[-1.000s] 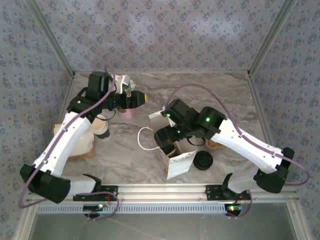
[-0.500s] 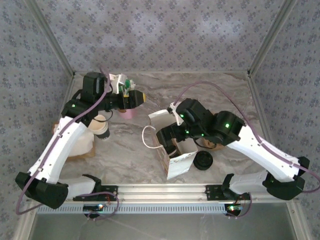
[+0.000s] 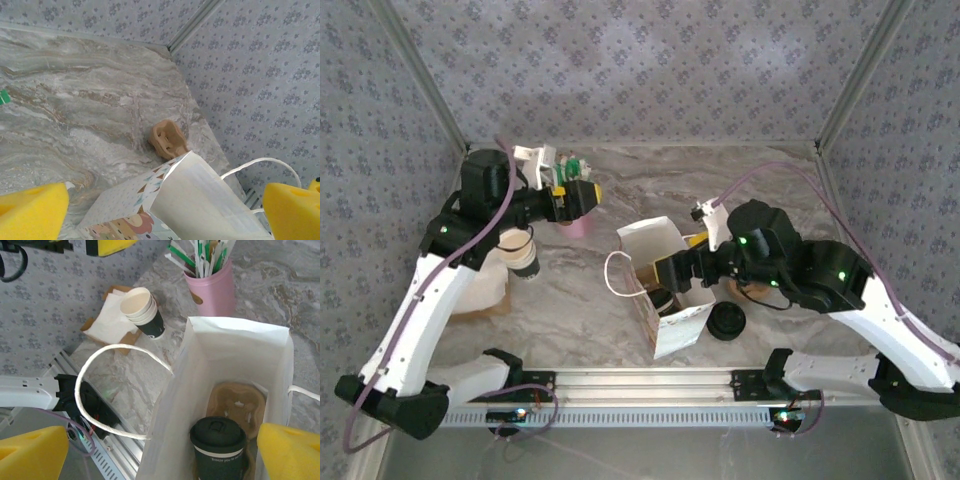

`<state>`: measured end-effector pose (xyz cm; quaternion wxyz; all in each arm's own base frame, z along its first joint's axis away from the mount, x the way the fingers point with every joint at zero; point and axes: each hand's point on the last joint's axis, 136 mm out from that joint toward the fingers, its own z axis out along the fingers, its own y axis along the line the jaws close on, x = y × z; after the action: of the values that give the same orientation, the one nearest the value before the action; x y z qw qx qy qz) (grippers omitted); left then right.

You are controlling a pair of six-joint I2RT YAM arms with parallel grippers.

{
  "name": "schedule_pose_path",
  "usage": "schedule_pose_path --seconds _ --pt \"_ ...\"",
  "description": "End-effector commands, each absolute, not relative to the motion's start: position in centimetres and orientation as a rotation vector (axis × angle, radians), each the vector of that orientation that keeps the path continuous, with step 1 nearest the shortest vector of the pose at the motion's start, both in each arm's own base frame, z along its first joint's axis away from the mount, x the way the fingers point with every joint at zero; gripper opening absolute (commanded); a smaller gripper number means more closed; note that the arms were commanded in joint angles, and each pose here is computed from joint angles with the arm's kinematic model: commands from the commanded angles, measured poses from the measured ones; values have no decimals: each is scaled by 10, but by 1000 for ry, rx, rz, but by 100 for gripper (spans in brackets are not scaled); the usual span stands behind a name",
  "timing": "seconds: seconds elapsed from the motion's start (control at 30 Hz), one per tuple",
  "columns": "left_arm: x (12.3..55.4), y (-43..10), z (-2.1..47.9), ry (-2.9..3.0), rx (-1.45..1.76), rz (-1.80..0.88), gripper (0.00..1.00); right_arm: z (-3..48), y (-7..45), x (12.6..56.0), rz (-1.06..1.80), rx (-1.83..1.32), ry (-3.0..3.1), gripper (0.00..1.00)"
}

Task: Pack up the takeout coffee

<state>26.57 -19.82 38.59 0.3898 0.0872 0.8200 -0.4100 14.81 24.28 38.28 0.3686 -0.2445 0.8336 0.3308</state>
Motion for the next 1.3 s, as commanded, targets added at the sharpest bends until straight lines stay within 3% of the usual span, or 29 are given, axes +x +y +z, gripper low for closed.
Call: schedule_pose_path --seconds 0.0,0.33,0.8,1.27 --pt "257 -187 408 2026 193 -1017 100 396 234 150 846 -606 2091 98" --pt "253 -172 418 2019 158 -945 99 434 217 172 842 -525 2017 96" --pt "289 -151 414 2059 39 -938 99 462 212 218 939 -410 2001 95" --pt "327 -100 406 2067 -207 -943 99 462 164 300 994 -122 2022 94"
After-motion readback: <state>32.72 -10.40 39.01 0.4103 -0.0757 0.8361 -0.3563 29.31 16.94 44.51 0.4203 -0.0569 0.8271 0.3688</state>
